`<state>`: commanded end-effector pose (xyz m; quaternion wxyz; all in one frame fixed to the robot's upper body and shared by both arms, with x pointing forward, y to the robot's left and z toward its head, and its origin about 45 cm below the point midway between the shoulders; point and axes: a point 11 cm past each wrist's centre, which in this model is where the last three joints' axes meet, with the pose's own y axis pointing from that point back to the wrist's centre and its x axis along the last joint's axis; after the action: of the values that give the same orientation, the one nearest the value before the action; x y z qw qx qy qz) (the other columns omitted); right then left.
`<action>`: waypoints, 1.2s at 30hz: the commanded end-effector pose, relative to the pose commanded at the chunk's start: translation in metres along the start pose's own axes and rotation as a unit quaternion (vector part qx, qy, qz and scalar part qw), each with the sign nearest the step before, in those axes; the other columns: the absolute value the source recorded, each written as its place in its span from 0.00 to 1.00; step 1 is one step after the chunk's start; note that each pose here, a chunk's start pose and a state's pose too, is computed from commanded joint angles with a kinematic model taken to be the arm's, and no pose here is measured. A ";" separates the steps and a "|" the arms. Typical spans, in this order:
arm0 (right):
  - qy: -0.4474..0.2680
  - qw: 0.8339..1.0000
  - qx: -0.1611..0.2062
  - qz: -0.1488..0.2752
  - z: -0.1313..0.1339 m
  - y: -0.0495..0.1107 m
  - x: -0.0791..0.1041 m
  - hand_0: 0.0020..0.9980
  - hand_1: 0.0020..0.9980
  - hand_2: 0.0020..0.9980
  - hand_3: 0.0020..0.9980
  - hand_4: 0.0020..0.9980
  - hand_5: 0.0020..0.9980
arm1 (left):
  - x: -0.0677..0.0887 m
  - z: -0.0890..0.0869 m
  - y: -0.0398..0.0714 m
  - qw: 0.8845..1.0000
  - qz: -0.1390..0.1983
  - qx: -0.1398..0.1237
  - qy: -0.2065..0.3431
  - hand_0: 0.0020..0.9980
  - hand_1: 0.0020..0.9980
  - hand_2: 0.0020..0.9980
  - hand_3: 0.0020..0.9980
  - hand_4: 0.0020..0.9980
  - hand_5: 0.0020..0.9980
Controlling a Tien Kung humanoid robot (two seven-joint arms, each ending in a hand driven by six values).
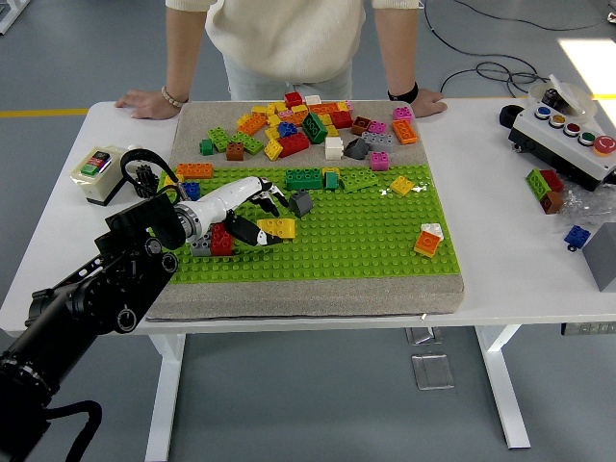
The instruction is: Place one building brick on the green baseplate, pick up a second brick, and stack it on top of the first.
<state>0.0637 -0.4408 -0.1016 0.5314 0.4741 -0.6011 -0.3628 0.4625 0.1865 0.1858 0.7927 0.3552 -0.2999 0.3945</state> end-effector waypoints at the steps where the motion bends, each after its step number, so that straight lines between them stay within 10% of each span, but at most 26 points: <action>1: 0.000 1.000 0.001 0.000 0.000 0.000 0.000 0.76 0.69 0.74 0.76 1.00 0.51 | 0.001 0.001 0.001 1.000 0.001 -0.001 -0.001 0.79 0.73 0.71 0.77 1.00 0.20; 15: -0.003 1.000 0.001 0.001 0.000 0.000 0.001 0.76 0.69 0.74 0.76 1.00 0.51 | 0.013 0.031 0.013 0.998 0.004 -0.029 -0.053 0.88 0.78 0.76 0.79 1.00 0.21; 36: 0.001 1.000 0.003 0.001 -0.003 0.000 0.001 0.76 0.69 0.73 0.76 1.00 0.51 | 0.009 0.031 -0.006 0.993 0.011 -0.013 -0.119 0.84 0.75 0.72 0.74 1.00 0.05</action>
<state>0.0670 -0.4414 -0.1009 0.5309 0.4751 -0.6021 -0.3603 0.4664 0.1626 0.2087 0.7516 0.3856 -0.4014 0.3540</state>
